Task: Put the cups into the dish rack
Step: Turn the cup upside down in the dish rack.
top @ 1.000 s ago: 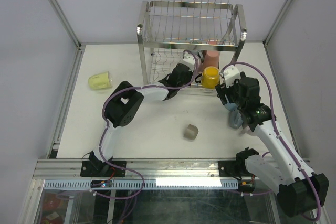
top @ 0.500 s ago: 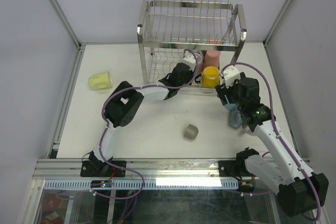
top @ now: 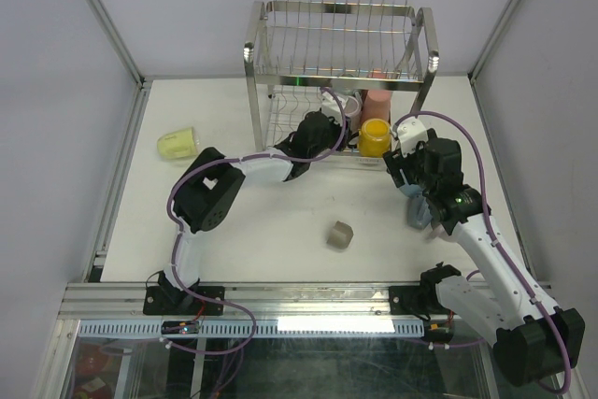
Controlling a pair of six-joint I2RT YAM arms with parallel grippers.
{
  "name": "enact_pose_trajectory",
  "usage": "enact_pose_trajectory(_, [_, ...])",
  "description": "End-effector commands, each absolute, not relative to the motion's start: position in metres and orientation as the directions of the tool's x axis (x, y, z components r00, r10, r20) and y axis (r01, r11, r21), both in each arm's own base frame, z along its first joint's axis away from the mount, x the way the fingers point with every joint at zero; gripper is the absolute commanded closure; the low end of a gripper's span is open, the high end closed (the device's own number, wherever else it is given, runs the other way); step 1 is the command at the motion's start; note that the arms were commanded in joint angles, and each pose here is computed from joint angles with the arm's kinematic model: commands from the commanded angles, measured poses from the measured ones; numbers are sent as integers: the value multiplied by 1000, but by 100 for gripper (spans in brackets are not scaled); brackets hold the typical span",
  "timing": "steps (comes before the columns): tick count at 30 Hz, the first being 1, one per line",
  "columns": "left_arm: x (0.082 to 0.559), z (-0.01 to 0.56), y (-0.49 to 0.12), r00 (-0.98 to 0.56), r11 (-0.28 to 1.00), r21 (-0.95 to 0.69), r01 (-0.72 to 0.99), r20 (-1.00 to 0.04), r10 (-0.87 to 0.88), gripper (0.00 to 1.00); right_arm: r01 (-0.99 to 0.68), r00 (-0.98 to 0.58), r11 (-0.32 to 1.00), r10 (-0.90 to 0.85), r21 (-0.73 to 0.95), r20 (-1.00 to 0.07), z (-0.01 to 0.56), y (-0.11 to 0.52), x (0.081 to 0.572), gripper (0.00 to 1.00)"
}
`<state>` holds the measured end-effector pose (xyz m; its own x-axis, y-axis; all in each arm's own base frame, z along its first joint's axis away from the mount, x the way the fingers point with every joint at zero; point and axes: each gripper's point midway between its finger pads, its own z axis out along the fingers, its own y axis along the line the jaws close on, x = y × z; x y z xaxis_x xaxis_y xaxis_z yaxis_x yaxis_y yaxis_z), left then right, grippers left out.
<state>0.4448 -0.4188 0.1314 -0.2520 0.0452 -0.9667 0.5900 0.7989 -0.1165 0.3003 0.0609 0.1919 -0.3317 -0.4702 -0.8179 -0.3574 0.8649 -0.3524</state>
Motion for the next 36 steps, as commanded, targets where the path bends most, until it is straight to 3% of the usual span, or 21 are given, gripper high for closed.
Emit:
enact_pose_trajectory(1, [440,198,-432,-173,727,-195,658,-979,-106,61,-339,-267,871,-452,-357,-851,211,64,307,23])
enact_pose_trajectory(5, [439,202,-438,-186,700,-225,678,-973,-133,65,-338,-266,870,-453,-358,-851,211,64,307,23])
enact_pose_trajectory(16, [441,212,-449,-228,610,-308,730,-951,-208,64,-342,-266,869,-455,-358,-850,211,65,306,23])
enact_pose_trajectory(36, [418,241,-396,-137,635,-322,702,-936,-323,50,-432,-258,833,-482,-346,-838,202,80,301,23])
